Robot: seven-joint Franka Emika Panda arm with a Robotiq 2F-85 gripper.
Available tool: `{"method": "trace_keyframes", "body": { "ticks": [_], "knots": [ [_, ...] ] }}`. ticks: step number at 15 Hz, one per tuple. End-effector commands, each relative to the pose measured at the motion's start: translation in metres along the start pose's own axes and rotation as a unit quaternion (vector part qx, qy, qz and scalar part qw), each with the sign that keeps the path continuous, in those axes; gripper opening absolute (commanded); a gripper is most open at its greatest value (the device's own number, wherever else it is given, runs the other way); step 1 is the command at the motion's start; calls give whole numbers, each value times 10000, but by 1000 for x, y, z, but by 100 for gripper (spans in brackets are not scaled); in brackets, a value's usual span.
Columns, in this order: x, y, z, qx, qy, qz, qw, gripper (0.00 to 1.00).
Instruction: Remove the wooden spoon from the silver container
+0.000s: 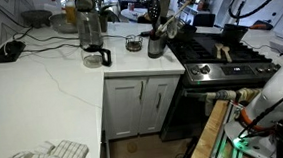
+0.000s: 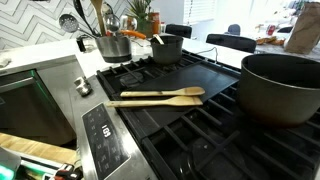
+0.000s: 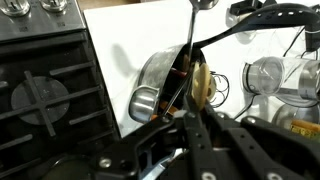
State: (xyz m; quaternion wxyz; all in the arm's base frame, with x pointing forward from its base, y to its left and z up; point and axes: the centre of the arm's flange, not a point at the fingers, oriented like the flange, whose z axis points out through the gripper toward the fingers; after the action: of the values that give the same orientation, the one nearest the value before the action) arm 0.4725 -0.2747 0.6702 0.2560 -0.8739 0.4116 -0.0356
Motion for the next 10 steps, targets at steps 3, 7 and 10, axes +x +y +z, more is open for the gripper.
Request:
{"method": "trace_keyframes", "body": {
  "ticks": [3, 7, 10],
  "knots": [
    [-11, 4, -6, -109, -101, 158, 9998, 2],
    [-27, 9, -20, 27, 12, 181, 9998, 2],
    [-46, 19, -38, 203, 82, 162, 9996, 2]
  ]
}}
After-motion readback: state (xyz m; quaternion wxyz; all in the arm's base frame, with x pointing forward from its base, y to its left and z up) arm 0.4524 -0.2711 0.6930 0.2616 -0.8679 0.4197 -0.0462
